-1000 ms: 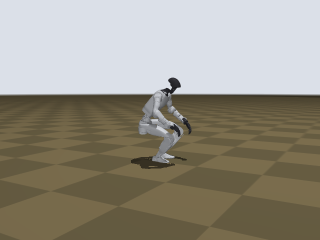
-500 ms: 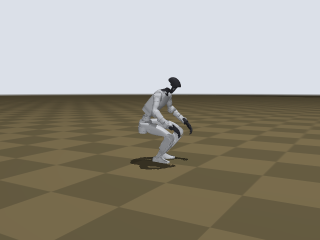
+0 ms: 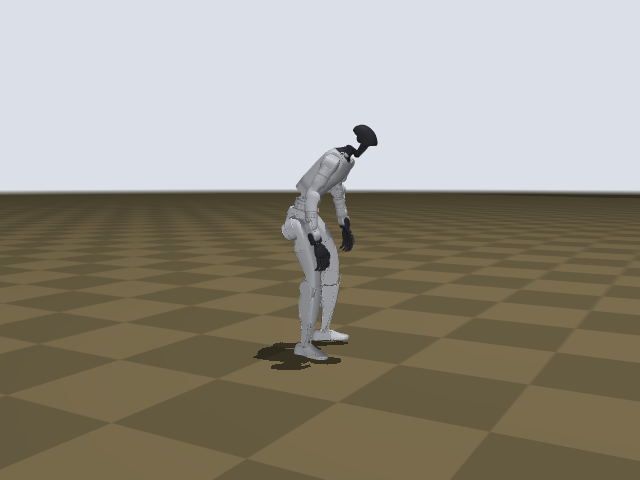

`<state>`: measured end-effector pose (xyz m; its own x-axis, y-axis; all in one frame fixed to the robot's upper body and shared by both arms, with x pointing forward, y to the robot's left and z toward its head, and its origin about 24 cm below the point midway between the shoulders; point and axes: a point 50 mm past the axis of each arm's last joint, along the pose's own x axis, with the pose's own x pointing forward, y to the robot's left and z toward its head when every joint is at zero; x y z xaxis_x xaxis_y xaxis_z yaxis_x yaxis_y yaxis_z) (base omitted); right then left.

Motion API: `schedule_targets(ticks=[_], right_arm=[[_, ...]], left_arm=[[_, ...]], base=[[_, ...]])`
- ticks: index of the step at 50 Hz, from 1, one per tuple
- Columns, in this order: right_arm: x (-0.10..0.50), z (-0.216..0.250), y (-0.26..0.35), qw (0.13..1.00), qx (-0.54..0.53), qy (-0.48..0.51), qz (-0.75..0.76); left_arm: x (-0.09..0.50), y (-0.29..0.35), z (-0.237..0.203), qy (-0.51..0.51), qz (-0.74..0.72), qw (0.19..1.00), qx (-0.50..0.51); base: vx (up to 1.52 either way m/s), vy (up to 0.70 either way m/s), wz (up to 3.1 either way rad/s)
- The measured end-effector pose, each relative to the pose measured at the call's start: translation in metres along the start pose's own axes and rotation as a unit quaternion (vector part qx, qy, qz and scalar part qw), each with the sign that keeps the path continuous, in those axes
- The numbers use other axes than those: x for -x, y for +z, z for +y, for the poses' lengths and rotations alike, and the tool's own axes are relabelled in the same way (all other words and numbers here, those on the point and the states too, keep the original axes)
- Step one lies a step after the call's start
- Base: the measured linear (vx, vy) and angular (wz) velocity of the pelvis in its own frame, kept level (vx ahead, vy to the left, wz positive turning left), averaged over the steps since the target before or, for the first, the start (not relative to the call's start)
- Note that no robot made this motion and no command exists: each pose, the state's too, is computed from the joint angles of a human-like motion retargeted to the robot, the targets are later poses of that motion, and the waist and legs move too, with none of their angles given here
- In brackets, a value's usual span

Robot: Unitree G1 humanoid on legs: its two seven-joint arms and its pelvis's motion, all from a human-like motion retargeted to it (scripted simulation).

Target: Upper body actions

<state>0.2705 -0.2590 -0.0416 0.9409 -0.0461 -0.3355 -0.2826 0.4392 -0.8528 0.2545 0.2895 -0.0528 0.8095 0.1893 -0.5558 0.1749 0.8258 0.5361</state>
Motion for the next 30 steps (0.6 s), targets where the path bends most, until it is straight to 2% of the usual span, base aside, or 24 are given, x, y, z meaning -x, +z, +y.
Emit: schedule_targets(ticks=[4,7,10,13,16,20,23,30], right_arm=[[0.042,0.079,-0.036,0.977,-0.100,0.102,0.156],[0.090,0.132,-0.053,0.919,-0.211,0.196,0.268],[0.143,0.167,-0.067,0.844,-0.283,0.274,0.363],[0.184,0.187,-0.073,0.786,-0.307,0.320,0.430],[0.209,0.198,-0.074,0.755,-0.313,0.342,0.464],[0.208,0.203,-0.069,0.749,-0.311,0.353,0.467],[0.188,0.199,-0.062,0.778,-0.289,0.363,0.423],[0.138,0.184,-0.043,0.850,-0.207,0.380,0.301]], left_arm=[[0.025,-0.070,-0.066,-0.085,0.148,0.983,0.073],[0.063,-0.116,-0.112,-0.134,0.242,0.949,0.149],[0.105,-0.152,-0.146,-0.179,0.318,0.908,0.204],[0.138,-0.171,-0.170,-0.217,0.385,0.870,0.216],[0.160,-0.180,-0.187,-0.230,0.430,0.842,0.229],[0.169,-0.179,-0.199,-0.228,0.448,0.822,0.269],[0.164,-0.176,-0.198,-0.217,0.441,0.825,0.279],[0.138,-0.168,-0.176,-0.204,0.393,0.866,0.233]], base=[[0.35,0.04,0.07],[0.39,0.07,0.25],[0.52,0.08,0.21],[0.39,0.08,-0.30],[0.33,0.06,-0.34],[0.18,0.04,-0.09],[0.12,0.04,-0.40],[0.04,0.01,-0.08]])
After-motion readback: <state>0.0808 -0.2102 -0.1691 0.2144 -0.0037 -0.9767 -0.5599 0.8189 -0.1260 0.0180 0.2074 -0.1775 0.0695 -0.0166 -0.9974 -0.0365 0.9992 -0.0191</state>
